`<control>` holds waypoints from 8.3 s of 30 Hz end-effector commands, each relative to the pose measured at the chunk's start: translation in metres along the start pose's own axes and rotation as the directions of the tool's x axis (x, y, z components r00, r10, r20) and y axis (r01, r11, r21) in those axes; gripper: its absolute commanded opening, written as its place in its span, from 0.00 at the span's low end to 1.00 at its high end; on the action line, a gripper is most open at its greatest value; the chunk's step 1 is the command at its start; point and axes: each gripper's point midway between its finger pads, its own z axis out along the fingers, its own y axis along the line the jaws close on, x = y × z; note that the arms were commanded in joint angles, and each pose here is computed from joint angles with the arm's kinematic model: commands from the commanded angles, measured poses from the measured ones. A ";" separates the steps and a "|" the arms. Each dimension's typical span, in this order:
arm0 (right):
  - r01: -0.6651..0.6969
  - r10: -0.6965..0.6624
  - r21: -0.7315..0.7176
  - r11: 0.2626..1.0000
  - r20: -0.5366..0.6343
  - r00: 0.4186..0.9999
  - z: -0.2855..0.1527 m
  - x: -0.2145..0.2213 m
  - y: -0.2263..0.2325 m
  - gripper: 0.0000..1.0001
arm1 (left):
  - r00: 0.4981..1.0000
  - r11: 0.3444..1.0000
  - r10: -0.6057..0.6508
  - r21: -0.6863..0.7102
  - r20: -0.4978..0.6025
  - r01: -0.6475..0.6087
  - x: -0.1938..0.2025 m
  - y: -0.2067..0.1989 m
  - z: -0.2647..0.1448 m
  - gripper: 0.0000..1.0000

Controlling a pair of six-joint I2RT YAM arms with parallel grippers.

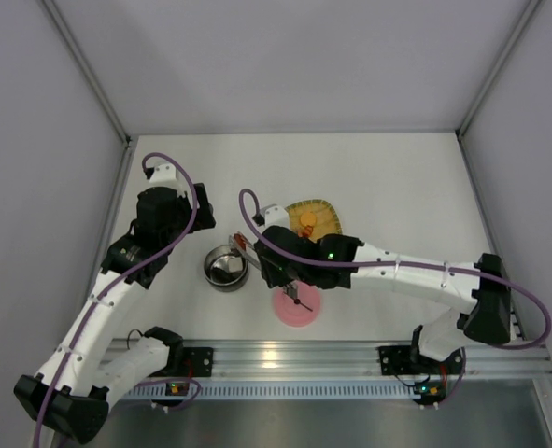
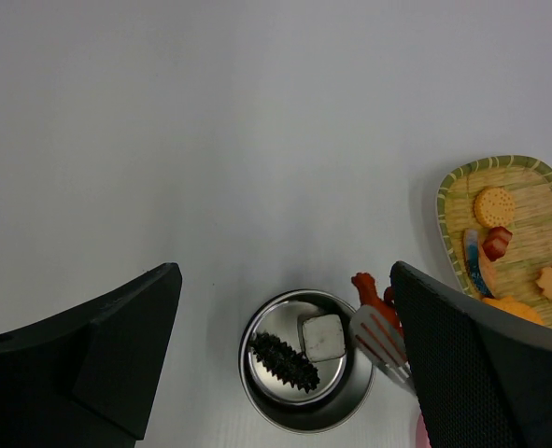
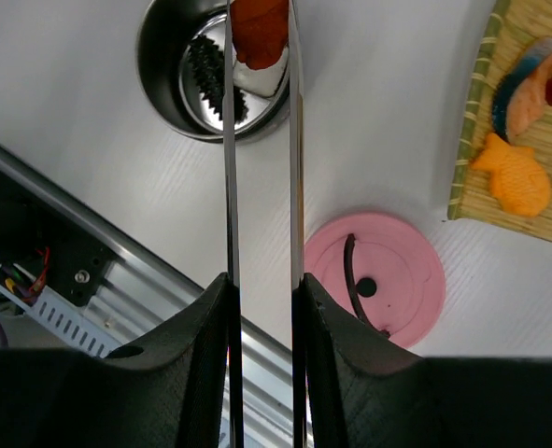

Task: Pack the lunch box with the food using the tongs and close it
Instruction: Place the fake food in the packing box, then pick up the fake food from the plate, then place the fake food in the packing box, then pick up the fake food from the plate.

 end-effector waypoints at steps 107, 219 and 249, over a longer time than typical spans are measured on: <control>-0.204 0.212 0.356 0.912 0.017 0.977 0.066 0.002 -0.172 0.44 | 1.000 1.000 -0.005 -0.005 0.011 0.005 -0.003 0.001 0.002 0.99; -0.196 0.189 0.342 0.919 0.056 0.980 0.023 0.026 -0.155 0.45 | 1.000 1.000 -0.004 -0.004 0.004 0.004 -0.002 0.000 0.003 0.98; -0.196 0.201 0.345 0.918 0.022 0.979 0.035 0.034 -0.158 0.31 | 1.000 1.000 -0.006 -0.005 0.009 0.006 -0.003 0.001 0.002 0.99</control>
